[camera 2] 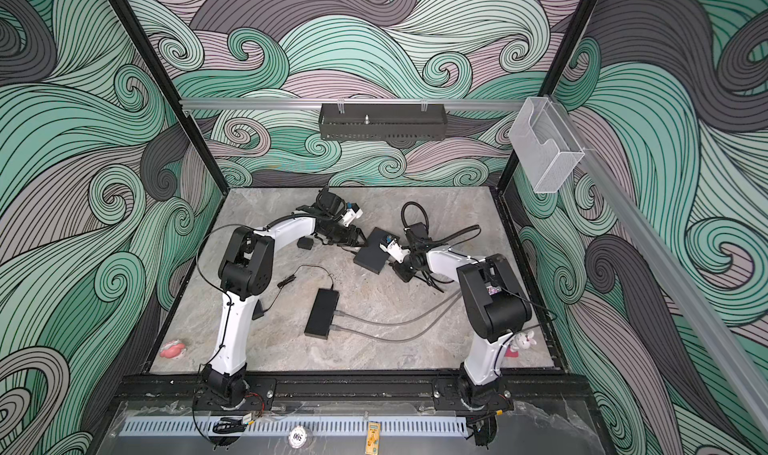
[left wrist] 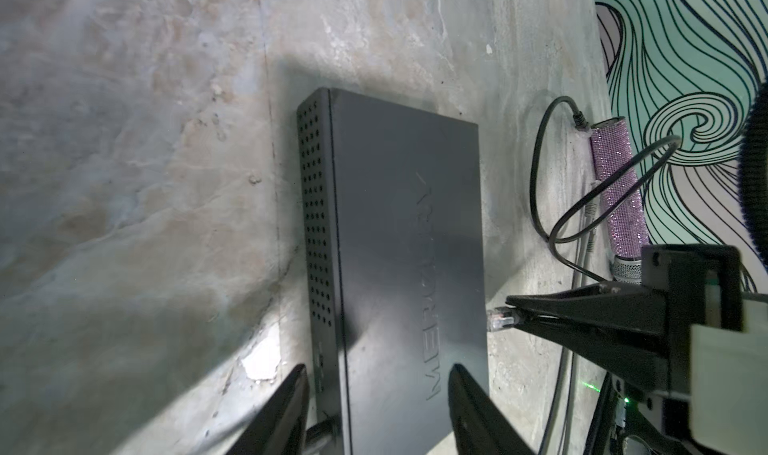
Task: Insert the plug into the switch port
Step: 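Carry the plug to the black switch with the right gripper while the left follows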
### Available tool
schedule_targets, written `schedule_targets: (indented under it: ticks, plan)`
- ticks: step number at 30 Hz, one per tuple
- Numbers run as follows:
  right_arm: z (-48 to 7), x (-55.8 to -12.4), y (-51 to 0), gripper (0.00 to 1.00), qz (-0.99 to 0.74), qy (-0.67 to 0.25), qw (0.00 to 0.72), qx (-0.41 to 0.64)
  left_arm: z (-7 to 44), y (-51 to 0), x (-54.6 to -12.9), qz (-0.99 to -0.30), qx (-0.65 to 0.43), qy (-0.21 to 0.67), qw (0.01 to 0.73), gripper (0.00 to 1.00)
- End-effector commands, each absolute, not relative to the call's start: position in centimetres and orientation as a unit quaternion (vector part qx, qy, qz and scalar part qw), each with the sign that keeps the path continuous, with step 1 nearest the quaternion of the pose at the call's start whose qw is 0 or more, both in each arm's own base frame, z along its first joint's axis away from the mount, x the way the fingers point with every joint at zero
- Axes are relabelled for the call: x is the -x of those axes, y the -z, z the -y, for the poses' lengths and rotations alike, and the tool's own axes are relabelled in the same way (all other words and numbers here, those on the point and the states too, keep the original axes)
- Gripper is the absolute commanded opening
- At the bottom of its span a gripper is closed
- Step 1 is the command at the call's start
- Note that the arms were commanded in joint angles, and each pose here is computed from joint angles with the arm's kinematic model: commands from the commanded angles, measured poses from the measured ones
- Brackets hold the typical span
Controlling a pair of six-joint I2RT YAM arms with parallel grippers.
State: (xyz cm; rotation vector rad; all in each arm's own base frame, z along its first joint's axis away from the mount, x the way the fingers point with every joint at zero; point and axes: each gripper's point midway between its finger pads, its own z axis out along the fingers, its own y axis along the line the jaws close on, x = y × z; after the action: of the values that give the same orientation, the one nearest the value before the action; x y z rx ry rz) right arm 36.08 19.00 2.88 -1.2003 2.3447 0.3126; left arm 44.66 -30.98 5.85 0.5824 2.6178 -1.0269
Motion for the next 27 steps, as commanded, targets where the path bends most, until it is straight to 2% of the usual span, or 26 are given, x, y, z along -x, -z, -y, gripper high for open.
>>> schedule_targets:
  ticks: [1, 9, 16, 20, 23, 27]
  plan:
    - [-20.1, -35.9, -2.6, 0.0, -0.859, -0.125, 0.222, 0.444, 31.3, -6.3, -44.8, -0.902, -0.206, 0.354, 0.133, 0.56]
    - [-21.7, -35.3, -2.6, 0.0, -0.852, -0.091, 0.193, 0.477, 31.0, -6.1, -44.8, -0.903, -0.218, 0.346, 0.13, 0.57]
    - [-23.2, -35.5, -5.4, 0.0, -0.857, -0.1, 0.211, 0.46, 27.9, -6.7, -46.6, -0.908, -0.215, 0.328, 0.147, 0.57]
    - [-24.3, -34.9, -7.6, 0.0, -0.873, -0.127, 0.262, 0.392, 26.4, -7.8, -48.4, -0.903, -0.194, 0.348, 0.159, 0.57]
    - [-23.4, -34.8, -8.3, 0.0, -0.902, -0.144, 0.31, 0.265, 26.9, -8.3, -49.0, -0.895, -0.189, 0.37, 0.166, 0.58]
    - [-22.6, -33.0, -7.6, 0.0, -0.912, -0.182, 0.316, 0.188, 28.7, -9.0, -50.4, -0.882, -0.176, 0.402, 0.174, 0.64]
